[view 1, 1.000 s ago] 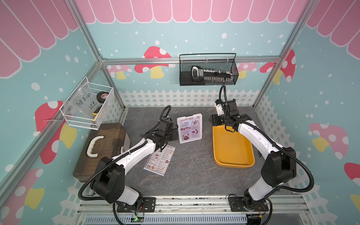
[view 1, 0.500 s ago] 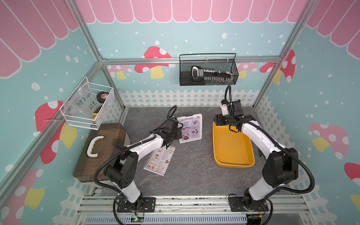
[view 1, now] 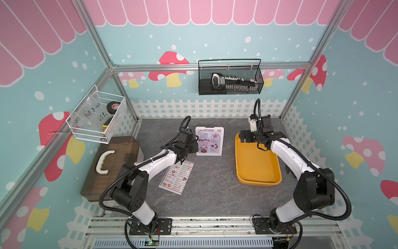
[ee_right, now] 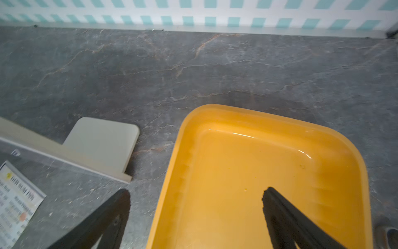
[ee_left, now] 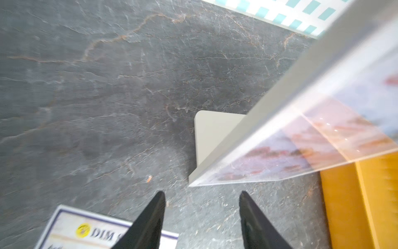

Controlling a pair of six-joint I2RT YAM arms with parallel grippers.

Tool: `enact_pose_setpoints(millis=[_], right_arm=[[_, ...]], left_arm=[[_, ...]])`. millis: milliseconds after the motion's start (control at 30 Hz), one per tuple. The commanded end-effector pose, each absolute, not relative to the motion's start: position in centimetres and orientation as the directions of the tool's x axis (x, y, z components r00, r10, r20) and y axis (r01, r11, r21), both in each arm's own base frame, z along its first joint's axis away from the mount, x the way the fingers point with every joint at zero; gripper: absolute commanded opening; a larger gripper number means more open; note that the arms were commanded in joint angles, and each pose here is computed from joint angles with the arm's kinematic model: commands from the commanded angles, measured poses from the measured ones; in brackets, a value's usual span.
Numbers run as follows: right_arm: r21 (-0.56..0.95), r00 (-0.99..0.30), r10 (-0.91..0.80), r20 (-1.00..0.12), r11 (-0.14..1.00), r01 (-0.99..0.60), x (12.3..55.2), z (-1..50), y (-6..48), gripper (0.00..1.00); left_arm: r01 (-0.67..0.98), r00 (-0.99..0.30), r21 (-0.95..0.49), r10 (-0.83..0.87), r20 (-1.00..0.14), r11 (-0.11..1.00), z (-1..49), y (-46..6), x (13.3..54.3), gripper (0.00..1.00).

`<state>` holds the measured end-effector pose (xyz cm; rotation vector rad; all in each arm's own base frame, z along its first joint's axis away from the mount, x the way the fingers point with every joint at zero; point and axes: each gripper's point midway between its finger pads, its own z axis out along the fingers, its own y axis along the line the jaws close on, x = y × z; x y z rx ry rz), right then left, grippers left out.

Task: Replace the menus in the menu holders
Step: Adjust the menu holder at the center of the board, then reset both arms

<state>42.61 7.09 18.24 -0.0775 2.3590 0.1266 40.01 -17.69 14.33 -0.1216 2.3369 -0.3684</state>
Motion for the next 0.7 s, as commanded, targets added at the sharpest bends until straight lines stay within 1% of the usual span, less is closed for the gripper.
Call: enact_pose_setpoints(millis=[0,67,133,167,200,233,300,367,400,467,500,567,600,633,667], right_arm=[[-0.044,-0.616,0.026,-0.788,0.994,0.098,42.3,18.8,1.5,0.98],[-0.119,-0.553,0.006,-0.833,0.975,0.190,41.3,18.0,-1.3,0.98],[-0.179,-0.480,-0.051,-0.876,0.958,0.225,40.0,17.0,-2.8,0.99],[-0.209,-0.459,-0.068,-0.886,0.942,0.262,39.1,16.3,-3.8,0.99],[-0.235,-0.451,-0.080,-0.889,0.925,0.299,38.2,15.5,-4.7,0.98],[-0.251,-0.451,-0.090,-0.888,0.917,0.311,37.7,14.8,-5.2,0.99],[-0.257,-0.474,-0.077,-0.877,0.909,0.328,36.8,12.7,-5.8,0.99],[-0.232,-0.461,-0.063,-0.885,0.919,0.320,36.7,11.4,-5.6,0.99],[-0.235,-0.467,-0.077,-0.881,0.928,0.290,36.9,11.2,-5.2,0.99],[-0.225,-0.391,-0.106,-0.914,0.936,0.272,37.5,12.2,-4.8,0.99],[-0.215,-0.374,-0.104,-0.922,0.938,0.270,37.7,12.3,-4.8,0.99],[-0.189,-0.364,-0.107,-0.925,0.962,0.198,38.5,11.8,-3.6,0.99],[-0.184,-0.345,-0.119,-0.931,0.970,0.162,38.8,11.2,-3.0,0.99],[-0.191,-0.355,-0.130,-0.926,0.971,0.142,38.8,9.9,-2.7,0.99],[-0.189,-0.299,-0.139,-0.944,0.971,0.145,38.9,10.2,-2.6,0.99]], left_arm=[[-0.125,-0.622,-0.135,-0.183,-0.761,0.983,16.9,-11.1,39.0,0.99],[-0.299,-0.539,-0.047,-0.210,-0.816,0.953,17.2,-4.8,39.0,1.00],[-0.377,-0.462,0.015,-0.174,-0.870,0.926,16.9,-0.9,38.8,1.00],[-0.362,-0.423,0.035,-0.131,-0.897,0.931,16.8,-0.3,38.7,1.00],[-0.309,-0.397,0.049,-0.082,-0.914,0.950,16.5,-0.4,38.5,1.00],[-0.282,-0.391,0.047,-0.070,-0.918,0.958,16.5,-0.5,38.3,1.00],[-0.318,-0.343,0.100,-0.016,-0.939,0.943,16.1,0.7,38.4,1.00],[-0.311,-0.354,0.161,0.044,-0.934,0.937,15.3,0.9,38.5,0.99],[-0.271,-0.313,0.149,0.059,-0.948,0.951,15.2,0.5,38.8,0.99],[-0.292,-0.227,0.066,-0.002,-0.974,0.954,14.4,1.6,38.9,0.99],[-0.273,-0.192,0.038,-0.016,-0.981,0.961,14.0,1.8,39.0,0.97],[-0.228,-0.184,0.007,-0.037,-0.982,0.974,12.4,1.7,39.1,0.94],[-0.196,-0.146,0.005,-0.024,-0.989,0.981,12.7,1.4,39.4,0.93],[-0.177,-0.210,0.001,-0.037,-0.977,0.984,12.0,1.1,39.3,0.94],[-0.143,-0.235,-0.005,-0.039,-0.971,0.990,11.8,0.8,39.5,1.00]])
